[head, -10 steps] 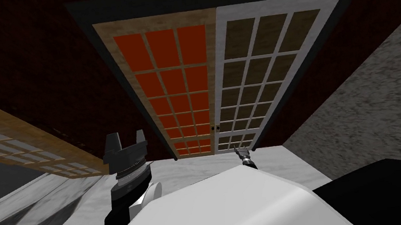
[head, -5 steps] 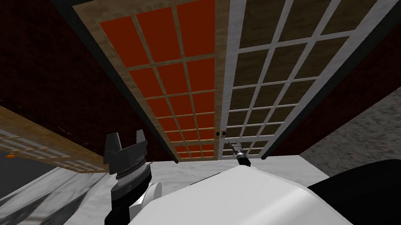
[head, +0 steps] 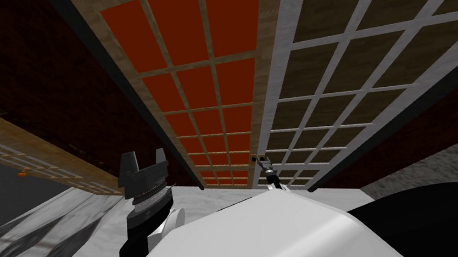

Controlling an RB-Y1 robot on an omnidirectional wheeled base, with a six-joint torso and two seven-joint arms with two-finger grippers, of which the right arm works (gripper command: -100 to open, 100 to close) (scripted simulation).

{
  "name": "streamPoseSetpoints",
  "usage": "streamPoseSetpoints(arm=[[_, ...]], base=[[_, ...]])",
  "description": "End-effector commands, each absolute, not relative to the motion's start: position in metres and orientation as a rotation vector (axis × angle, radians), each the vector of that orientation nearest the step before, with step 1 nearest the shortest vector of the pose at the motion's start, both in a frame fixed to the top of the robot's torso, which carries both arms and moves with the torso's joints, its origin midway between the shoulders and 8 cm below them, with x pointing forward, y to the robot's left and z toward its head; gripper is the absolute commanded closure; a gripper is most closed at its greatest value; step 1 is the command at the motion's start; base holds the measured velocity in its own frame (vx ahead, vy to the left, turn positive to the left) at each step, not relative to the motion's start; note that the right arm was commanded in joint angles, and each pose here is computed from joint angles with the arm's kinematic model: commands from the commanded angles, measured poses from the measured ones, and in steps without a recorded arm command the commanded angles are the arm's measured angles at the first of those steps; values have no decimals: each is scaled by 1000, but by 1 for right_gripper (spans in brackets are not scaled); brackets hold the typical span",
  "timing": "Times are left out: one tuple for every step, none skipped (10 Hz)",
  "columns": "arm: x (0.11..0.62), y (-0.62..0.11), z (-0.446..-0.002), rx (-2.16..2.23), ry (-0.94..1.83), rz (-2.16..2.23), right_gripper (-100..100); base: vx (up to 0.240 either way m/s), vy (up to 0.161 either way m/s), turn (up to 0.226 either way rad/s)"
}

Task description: Pull the door open

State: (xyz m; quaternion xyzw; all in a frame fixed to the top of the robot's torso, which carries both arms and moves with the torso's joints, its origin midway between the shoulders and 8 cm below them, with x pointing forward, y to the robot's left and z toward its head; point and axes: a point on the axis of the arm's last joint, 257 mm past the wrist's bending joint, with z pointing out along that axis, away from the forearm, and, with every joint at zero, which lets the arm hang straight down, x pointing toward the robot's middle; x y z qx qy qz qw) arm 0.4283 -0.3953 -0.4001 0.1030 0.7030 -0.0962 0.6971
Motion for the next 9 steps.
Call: streamPoseSetpoints(arm=[[427, -397, -401, 231, 1571, -218, 100], [427, -397, -401, 231, 1571, -218, 100], [427, -397, -401, 231, 1571, -218, 100], [427, -397, -401, 231, 1571, -218, 100], [427, -397, -401, 231, 1571, -218, 100], [427, -397, -401, 231, 1571, -218, 100], [412, -405, -412, 258, 1594, -222, 100], [408, -408, -415, 266, 1600, -224, 100], [408, -408, -415, 266, 1600, -224, 100]], base=[[-26, 11, -15], [-35, 17, 30], [-17, 3, -3], [0, 0, 0], [0, 0, 0], [0, 0, 0], [-121, 27, -6], [-158, 43, -24], [-122, 34, -53]])
